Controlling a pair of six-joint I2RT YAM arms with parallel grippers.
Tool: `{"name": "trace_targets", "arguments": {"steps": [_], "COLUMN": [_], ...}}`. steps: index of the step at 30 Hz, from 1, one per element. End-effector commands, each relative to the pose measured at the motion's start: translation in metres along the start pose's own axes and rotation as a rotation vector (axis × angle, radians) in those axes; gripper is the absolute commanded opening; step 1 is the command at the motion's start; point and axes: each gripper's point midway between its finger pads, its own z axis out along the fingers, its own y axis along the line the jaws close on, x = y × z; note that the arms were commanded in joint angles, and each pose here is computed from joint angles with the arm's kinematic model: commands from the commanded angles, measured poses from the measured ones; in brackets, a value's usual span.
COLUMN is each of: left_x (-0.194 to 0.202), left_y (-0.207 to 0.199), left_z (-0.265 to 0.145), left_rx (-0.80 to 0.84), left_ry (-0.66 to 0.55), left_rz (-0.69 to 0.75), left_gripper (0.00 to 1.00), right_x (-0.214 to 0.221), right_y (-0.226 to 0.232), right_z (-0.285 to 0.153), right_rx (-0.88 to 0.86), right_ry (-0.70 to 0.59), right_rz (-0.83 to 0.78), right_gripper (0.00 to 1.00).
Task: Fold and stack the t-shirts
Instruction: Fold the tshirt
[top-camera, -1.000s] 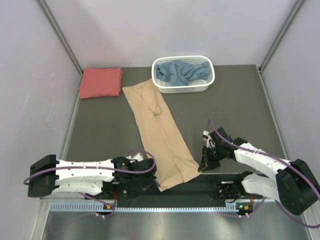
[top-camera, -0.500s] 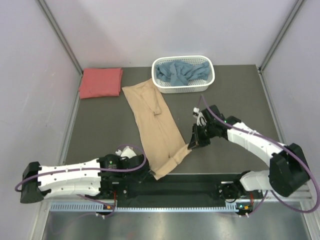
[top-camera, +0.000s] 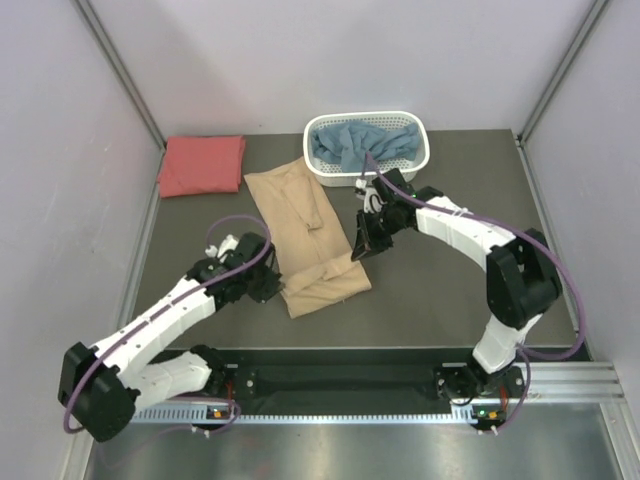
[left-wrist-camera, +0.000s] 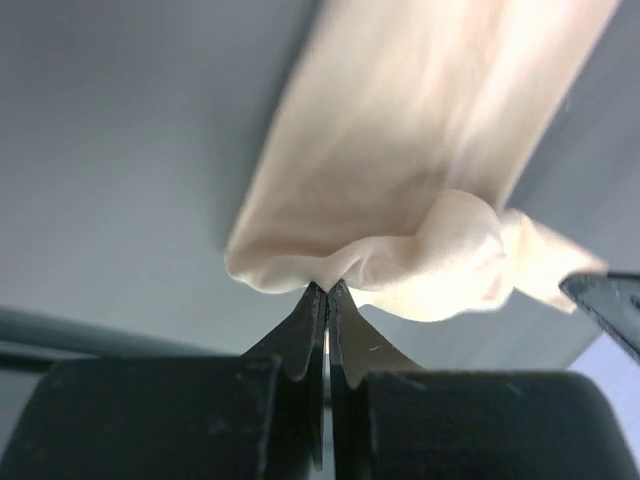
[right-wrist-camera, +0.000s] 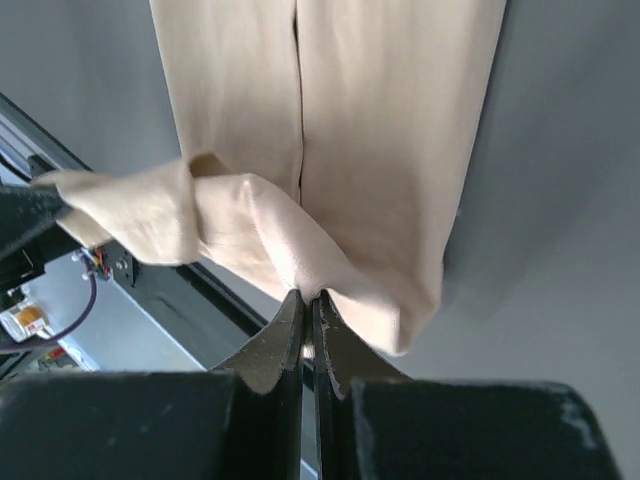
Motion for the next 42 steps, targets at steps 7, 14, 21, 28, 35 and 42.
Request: {"name": "trace_targets", "arguments": {"steps": [7,14,21,28,35,42], "left_x": [-0.066,-0.093,-0.11,-0.125,-0.118,-0.12], "left_y": [-0.024,-0.042,-0.049,-0.042,-0.047,-0.047], "left_z": [0.035,0.056,0.069,0.083,0.095,0.102], "left_rx": [0.004,-0.018,-0.055,-0.089,-0.074,-0.085], "left_ry": [0.015,-0.003,-0.008,-0.002,0.085,0.088], "left_rz": [0.147,0.191,0.188,0.171,0.184,0.187], "left_gripper": [0.0,0.0,0.0,0.0,0.0,0.0], "right_x": [-0.07,-0.093,-0.111,-0.122,-0.126,-0.124], "right_y": [0.011,-0.006,-0.012,-0.012,-0.02,-0.032], "right_z": [0.014,0.03,0.037,0.044,0.048,0.048], "right_rx": [-0.021,-0.015,-0.045,-0.066,-0.061,-0.056], "right_ry": [-0.06,-0.058,-0.061,-0.071,-0.066,-0.063], "right_rz": [-0.072,-0.05,-0.026,-0.004,0.018,0.04], "right_gripper": [0.0,0.0,0.0,0.0,0.0,0.0]}}
